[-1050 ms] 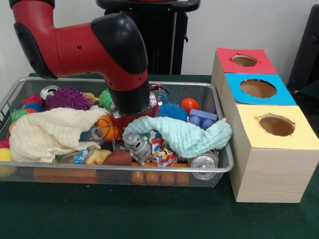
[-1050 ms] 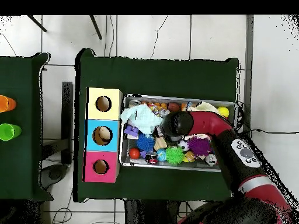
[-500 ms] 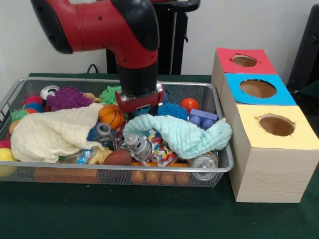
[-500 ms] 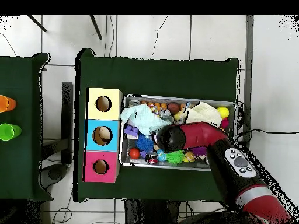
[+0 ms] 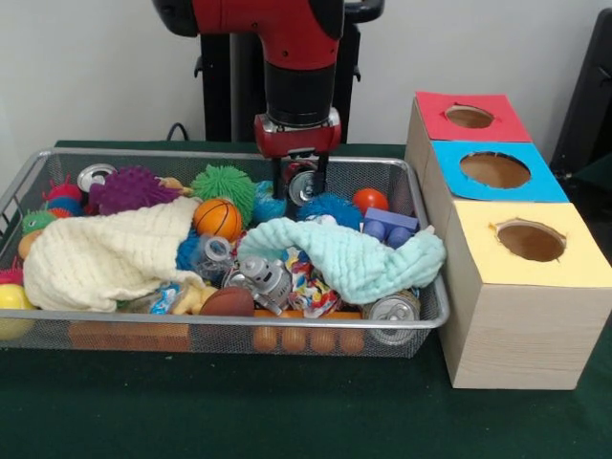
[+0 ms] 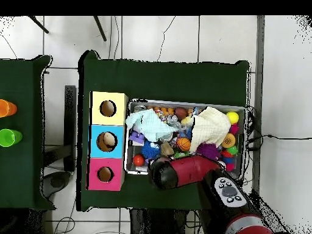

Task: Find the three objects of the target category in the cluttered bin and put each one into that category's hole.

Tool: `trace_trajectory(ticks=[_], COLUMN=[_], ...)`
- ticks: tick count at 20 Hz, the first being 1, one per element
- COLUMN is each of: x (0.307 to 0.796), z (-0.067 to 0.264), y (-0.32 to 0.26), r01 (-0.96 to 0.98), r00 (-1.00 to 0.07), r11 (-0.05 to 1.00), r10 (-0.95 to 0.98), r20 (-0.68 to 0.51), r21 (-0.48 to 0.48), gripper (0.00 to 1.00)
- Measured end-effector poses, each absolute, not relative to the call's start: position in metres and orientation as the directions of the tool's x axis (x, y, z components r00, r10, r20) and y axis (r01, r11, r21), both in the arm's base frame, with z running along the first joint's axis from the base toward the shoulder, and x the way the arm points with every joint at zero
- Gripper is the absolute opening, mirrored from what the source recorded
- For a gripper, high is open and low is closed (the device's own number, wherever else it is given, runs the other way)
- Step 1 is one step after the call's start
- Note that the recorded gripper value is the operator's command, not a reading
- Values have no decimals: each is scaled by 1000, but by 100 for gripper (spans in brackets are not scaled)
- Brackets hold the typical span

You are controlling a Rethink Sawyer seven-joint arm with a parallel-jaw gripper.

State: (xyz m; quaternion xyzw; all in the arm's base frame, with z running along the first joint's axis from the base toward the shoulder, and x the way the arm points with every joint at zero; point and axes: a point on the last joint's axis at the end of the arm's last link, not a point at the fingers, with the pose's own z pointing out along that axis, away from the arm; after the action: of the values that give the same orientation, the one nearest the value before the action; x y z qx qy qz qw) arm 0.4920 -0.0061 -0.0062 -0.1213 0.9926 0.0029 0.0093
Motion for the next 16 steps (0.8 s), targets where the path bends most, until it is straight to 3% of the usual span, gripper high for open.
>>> trace_trajectory(ticks=[16], x=[486], z=[-7], y=[-39], r01=[-99], r00=[-993], r11=[995], r10=[-99], r20=[-60], r21=[-13], gripper=[100])
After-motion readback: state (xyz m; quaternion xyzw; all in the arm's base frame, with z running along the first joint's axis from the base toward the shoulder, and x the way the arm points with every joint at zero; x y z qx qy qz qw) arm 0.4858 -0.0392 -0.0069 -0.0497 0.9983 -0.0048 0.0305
